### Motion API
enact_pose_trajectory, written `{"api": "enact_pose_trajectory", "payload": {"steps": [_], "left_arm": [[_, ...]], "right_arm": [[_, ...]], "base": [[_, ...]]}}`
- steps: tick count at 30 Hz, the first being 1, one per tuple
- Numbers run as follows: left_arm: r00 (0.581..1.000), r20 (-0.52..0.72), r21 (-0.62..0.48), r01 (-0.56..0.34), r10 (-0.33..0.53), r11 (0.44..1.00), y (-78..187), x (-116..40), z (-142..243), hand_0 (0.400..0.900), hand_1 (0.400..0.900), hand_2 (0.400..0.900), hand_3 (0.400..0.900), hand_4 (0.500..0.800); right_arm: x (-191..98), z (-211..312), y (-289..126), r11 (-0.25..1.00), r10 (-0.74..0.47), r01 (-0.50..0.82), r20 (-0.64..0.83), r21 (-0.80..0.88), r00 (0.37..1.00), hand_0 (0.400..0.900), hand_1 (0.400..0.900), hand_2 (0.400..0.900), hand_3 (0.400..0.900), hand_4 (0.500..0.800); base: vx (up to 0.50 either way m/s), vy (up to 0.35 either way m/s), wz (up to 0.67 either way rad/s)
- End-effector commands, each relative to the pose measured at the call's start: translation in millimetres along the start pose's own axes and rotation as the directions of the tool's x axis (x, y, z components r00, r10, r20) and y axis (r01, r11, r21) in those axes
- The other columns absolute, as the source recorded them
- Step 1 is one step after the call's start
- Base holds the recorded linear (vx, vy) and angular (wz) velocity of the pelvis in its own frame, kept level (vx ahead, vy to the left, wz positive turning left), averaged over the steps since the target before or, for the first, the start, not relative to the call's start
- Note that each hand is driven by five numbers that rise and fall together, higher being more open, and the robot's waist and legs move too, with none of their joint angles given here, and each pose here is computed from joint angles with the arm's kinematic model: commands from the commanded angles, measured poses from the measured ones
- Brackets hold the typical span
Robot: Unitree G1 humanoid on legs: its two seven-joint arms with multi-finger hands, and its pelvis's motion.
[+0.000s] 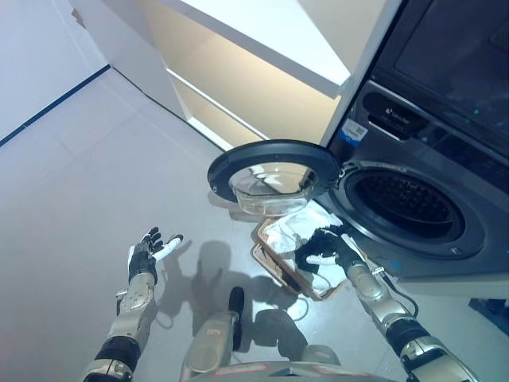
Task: Put the clothes in the basket into the washing machine.
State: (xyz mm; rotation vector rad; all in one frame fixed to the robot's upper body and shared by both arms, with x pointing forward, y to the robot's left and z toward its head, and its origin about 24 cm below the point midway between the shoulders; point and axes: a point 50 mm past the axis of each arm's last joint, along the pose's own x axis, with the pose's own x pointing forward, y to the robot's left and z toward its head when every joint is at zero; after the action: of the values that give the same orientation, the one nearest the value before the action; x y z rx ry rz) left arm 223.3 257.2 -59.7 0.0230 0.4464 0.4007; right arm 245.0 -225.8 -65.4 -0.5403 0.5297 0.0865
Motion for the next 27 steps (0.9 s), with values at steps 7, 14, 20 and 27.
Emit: {"api": "enact_pose_trajectory", "payload": {"steps": [7,14,20,27], "left_arm": [[0.984,0.142,-0.042,-0.102,0.106,0.994,27.3,11.6,33.4,0.900,0.900,0.900,0.900,0.800],[0.979,0.158,-0.082,-0.120,0.132,0.989,31.1,11.3,38.2,0.900,0.900,0.900,0.900,0.800],[0.986,0.164,-0.008,-0.037,0.038,0.999,-4.9,29.1,57.6,0.900,0.900,0.900,0.900,0.800],[0.965,0.258,0.228,-0.009,-0.052,0.974,-51.6,46.4,101.9,0.900,0.900,0.900,0.900,0.800]], "right_arm": [[12.7,39.0,-17.7,0.998,-0.043,0.050,0.142,-0.044,0.989,0.900,0.900,0.900,0.900,0.800],[20.5,50.0,-25.7,0.994,-0.056,0.068,0.143,-0.081,0.988,0.900,0.900,0.900,0.900,0.800],[29.0,66.9,-41.5,0.980,-0.087,0.114,0.165,-0.163,0.982,0.900,0.900,0.900,0.900,0.800],[35.5,121.0,-58.9,0.964,-0.198,0.244,0.324,-0.106,0.925,0.900,0.900,0.900,0.900,0.800]], "base": [[0.155,-0.055,0.11],[0.166,-0.224,0.28],[0.032,-0.288,0.44],[-0.082,-0.100,-0.18]]}}
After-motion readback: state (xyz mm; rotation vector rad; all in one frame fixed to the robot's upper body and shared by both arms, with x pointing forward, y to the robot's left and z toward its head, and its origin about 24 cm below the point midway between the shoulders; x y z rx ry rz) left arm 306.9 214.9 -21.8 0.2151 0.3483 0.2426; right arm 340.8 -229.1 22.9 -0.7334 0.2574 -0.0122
